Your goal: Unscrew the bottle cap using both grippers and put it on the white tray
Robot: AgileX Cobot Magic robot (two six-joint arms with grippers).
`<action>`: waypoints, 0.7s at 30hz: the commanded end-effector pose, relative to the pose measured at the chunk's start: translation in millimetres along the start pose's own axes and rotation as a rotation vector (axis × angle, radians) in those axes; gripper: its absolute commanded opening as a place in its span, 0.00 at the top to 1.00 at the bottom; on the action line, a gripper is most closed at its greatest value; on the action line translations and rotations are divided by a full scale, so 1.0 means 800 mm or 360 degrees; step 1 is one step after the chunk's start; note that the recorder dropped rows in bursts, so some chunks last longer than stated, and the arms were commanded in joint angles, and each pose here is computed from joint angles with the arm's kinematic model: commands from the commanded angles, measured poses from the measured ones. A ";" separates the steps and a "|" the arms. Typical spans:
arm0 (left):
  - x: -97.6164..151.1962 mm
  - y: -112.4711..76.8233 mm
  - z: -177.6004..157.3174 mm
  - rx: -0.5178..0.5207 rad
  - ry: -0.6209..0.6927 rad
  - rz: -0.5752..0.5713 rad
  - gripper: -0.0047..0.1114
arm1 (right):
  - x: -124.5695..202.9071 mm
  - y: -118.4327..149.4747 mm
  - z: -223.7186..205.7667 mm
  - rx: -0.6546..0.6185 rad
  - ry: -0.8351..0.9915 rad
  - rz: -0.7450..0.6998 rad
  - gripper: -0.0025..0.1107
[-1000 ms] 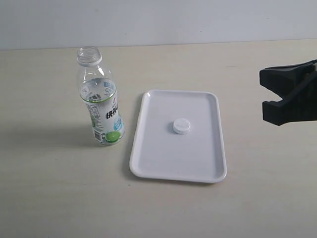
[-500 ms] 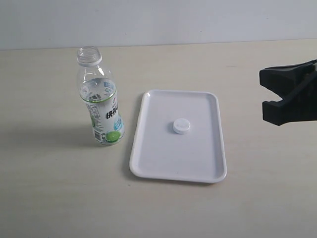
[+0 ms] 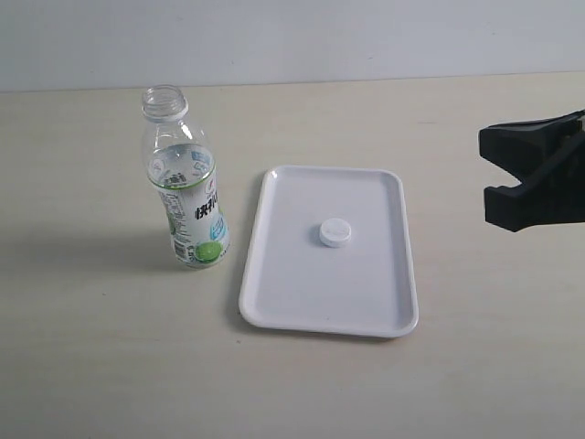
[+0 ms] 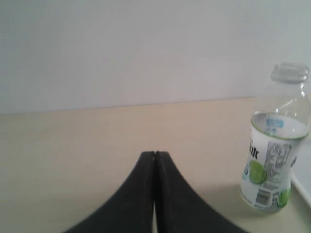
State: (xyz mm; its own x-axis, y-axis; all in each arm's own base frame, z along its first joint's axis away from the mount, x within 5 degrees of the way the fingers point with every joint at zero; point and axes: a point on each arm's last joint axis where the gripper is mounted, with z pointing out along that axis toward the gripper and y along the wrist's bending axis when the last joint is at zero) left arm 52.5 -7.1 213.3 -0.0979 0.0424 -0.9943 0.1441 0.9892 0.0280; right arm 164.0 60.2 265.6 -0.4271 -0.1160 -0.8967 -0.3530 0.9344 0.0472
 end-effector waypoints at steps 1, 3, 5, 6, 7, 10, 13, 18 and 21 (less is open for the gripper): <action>0.029 -0.002 0.006 0.0014 0.0110 -0.0007 0.96 | 0.000 -0.001 -0.001 0.0006 -0.0007 0.0001 0.98; 0.029 -0.002 0.006 0.0018 0.0114 -0.0022 0.96 | 0.000 -0.001 -0.001 0.0006 -0.0007 0.0001 0.98; 0.035 -0.003 0.005 0.0023 0.0199 -0.0032 0.96 | 0.000 -0.001 -0.001 0.0006 -0.0007 0.0001 0.98; 0.037 -0.003 0.005 0.0025 0.0225 -0.0034 0.96 | 0.000 -0.001 -0.001 0.0006 -0.0007 0.0001 0.98; 0.038 -0.003 0.005 0.0025 0.0234 -0.0034 0.96 | 0.000 -0.001 -0.001 0.0006 -0.0007 0.0001 0.98; 0.040 -0.003 0.004 0.0032 0.0260 -0.0055 0.96 | 0.000 -0.001 -0.001 0.0006 -0.0007 0.0001 0.98; 0.039 -0.004 0.004 0.0038 0.0257 -0.0088 0.96 | 0.000 -0.001 -0.001 0.0006 -0.0007 0.0001 0.98; 0.039 -0.004 0.004 0.0038 0.0257 -0.0088 0.96 | 0.000 -0.001 -0.001 0.0006 -0.0007 0.0001 0.98; 0.039 -0.004 0.004 0.0038 0.0257 -0.0088 0.96 | 0.000 -0.001 -0.001 0.0006 -0.0007 0.0001 0.98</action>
State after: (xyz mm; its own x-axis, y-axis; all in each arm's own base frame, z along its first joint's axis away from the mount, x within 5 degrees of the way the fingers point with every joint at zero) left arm 52.8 -9.2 182.4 -0.2623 0.0253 -0.9647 0.1583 0.9872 -0.0171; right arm 164.0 60.2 265.6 -0.4271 -0.1160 -0.8967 -0.3530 0.9344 0.0472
